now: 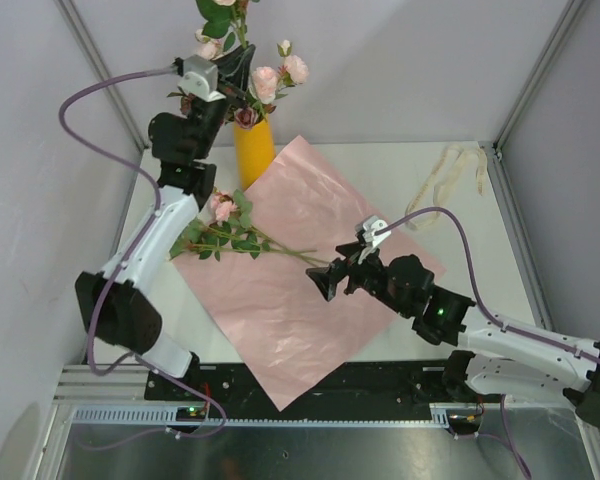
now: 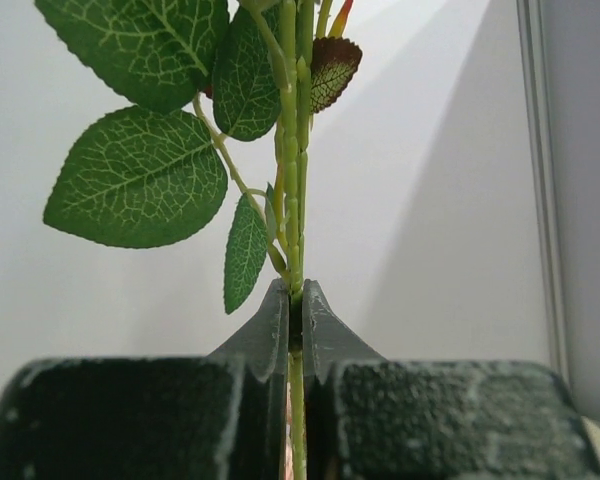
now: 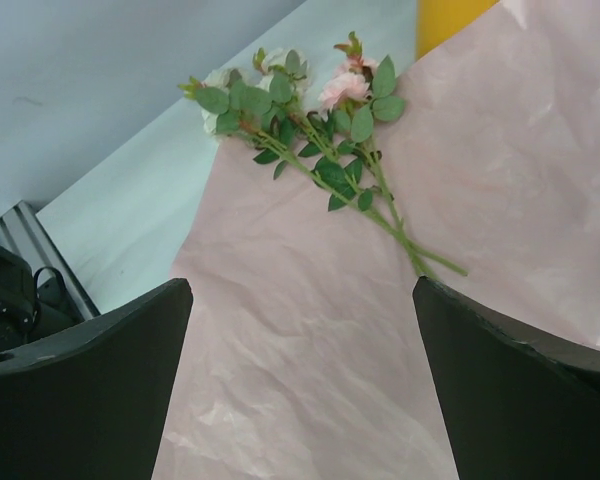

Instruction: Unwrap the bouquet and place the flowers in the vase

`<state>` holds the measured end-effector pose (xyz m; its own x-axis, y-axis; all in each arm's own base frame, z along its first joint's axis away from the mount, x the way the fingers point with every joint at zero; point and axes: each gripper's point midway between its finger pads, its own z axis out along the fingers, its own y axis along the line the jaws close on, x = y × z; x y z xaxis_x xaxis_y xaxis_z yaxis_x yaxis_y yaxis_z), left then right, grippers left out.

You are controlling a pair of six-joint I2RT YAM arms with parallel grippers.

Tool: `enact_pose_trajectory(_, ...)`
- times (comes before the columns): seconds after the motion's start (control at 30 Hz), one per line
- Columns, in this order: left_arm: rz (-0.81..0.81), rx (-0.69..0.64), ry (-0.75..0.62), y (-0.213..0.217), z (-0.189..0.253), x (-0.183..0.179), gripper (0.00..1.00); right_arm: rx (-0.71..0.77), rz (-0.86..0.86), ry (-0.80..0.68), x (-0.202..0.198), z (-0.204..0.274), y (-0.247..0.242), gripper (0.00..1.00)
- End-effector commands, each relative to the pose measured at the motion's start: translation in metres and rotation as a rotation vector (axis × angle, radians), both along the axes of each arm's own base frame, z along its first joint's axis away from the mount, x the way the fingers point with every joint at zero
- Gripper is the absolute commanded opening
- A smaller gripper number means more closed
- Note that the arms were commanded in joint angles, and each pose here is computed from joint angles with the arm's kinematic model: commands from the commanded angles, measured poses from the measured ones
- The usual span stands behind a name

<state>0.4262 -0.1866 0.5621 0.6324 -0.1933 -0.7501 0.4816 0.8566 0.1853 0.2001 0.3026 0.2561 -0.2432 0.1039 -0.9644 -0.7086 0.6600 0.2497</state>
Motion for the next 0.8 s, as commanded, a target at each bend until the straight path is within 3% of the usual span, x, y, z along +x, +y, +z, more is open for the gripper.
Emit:
enact_pose_trajectory(0.0,0.015,0.051,-0.158,-0.009,0.022,0.008,0.00,0.030,-0.017,-0.039,0.005,0.018,-0.013,0.99)
enact_pose_trajectory(0.37,0.118,0.120,-0.100,0.001,-0.023,0.062,0.00,0.026,-0.061,-0.036,0.013,0.021,-0.034,0.99)
enact_pose_trajectory(0.77,0.110,0.072,-0.136,0.010,0.012,0.048,0.00,0.030,-0.066,-0.027,0.014,0.020,-0.036,0.99)
